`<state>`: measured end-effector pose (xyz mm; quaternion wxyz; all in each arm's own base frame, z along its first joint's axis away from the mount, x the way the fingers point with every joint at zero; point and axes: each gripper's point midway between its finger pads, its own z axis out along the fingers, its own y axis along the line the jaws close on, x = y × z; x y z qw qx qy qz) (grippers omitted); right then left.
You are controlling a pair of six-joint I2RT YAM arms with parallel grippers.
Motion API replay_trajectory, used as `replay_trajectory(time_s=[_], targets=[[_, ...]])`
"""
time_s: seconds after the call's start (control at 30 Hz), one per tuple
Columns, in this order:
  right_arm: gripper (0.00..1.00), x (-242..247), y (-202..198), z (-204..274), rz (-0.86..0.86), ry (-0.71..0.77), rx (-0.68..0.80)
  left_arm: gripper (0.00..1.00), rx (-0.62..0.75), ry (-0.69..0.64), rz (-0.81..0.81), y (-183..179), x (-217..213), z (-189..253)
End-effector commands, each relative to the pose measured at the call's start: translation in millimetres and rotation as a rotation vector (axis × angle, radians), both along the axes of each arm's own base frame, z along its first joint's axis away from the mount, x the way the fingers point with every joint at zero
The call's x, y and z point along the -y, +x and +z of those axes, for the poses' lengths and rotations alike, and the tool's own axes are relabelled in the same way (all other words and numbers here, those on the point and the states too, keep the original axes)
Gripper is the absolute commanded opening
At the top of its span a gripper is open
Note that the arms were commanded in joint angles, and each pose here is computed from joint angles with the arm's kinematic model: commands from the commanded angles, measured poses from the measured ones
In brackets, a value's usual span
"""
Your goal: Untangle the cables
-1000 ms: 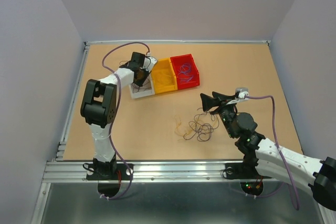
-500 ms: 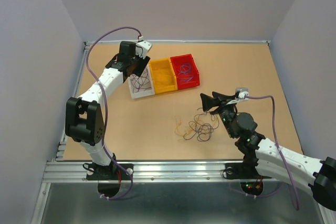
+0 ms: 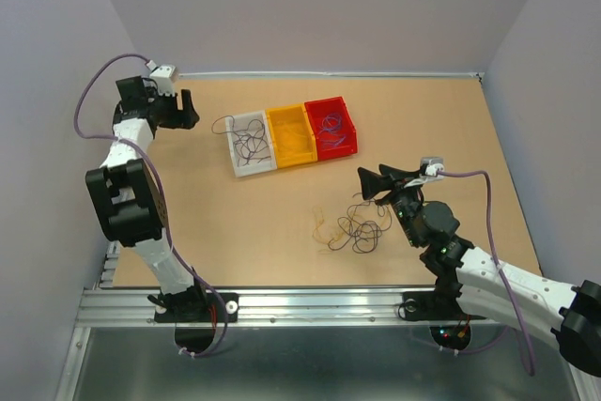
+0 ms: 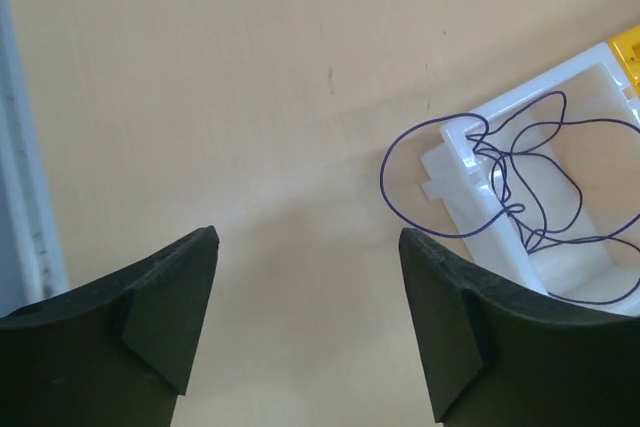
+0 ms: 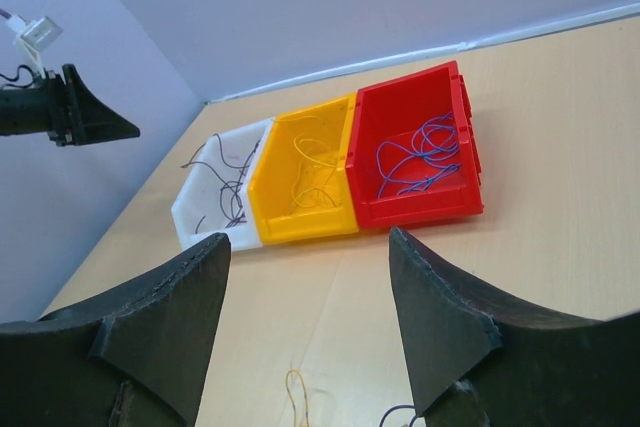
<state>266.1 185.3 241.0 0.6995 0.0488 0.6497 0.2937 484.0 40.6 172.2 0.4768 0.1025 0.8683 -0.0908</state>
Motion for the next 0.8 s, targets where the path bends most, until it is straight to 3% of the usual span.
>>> replay_trajectory(time_s=[0.0,0.37,0.57,0.77], targets=[[0.7,-1.0,-0.2,6.0,0.003,0.016,0.022,0.82,-0.079,-0.292,-0.188,-0.2,27.5,-24.9],[0.7,0.0,-0.6,7.4,0.001,0.017,0.026,0.82,-0.175,-0.516,-0.348,-3.3,49.3,-41.7],[0.7,-1.0,-0.1,6.3,0.003,0.013,0.023,0.79,-0.185,-0.546,-0.297,12.4,45.2,-51.5],[0.7,-1.0,1.3,3.9,-0.002,0.007,0.017,0.64,-0.2,-0.572,-0.273,24.7,49.4,-56.3]])
